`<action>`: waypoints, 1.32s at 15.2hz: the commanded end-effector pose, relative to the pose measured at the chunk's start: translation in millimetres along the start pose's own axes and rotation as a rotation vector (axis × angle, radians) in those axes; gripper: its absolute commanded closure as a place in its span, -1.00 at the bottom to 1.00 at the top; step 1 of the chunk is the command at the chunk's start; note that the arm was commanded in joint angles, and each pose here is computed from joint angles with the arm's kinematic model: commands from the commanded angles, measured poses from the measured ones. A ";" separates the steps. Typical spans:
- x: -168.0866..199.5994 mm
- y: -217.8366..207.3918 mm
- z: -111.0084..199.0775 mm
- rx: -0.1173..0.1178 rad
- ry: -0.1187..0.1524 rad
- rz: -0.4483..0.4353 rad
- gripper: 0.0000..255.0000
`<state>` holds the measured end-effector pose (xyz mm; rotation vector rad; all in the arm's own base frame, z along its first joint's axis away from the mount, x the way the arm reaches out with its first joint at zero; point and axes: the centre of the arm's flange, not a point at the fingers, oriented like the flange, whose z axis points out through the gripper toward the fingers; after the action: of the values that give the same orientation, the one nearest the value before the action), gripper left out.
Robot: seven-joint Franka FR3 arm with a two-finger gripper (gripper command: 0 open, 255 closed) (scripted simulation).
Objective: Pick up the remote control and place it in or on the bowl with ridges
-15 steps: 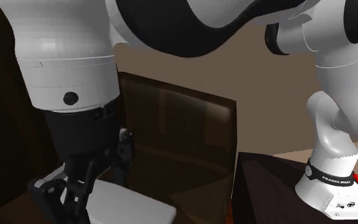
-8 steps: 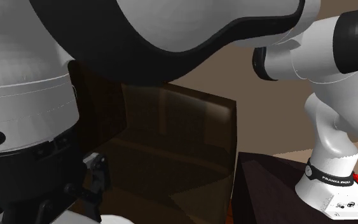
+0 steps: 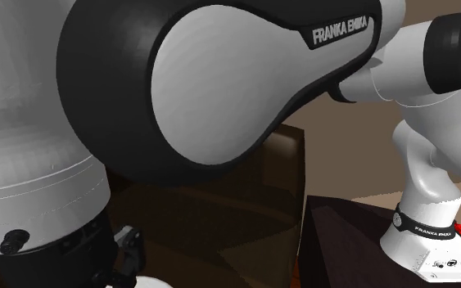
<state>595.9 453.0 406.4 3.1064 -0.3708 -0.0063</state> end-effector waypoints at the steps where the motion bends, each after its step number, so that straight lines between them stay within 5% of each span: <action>1: -0.6 -0.5 10.6 0.001 0.001 0.000 1.00; 9: -0.6 -0.5 14.4 0.001 0.001 0.000 1.00; 10: -0.6 -0.5 14.4 0.001 0.001 0.000 -1.00; 15: -0.7 -0.6 14.5 0.001 0.001 0.000 -1.00; 20: -0.7 -0.5 -35.6 0.001 0.001 0.000 -1.00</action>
<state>595.6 454.0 436.5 3.1081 -0.3713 -0.0037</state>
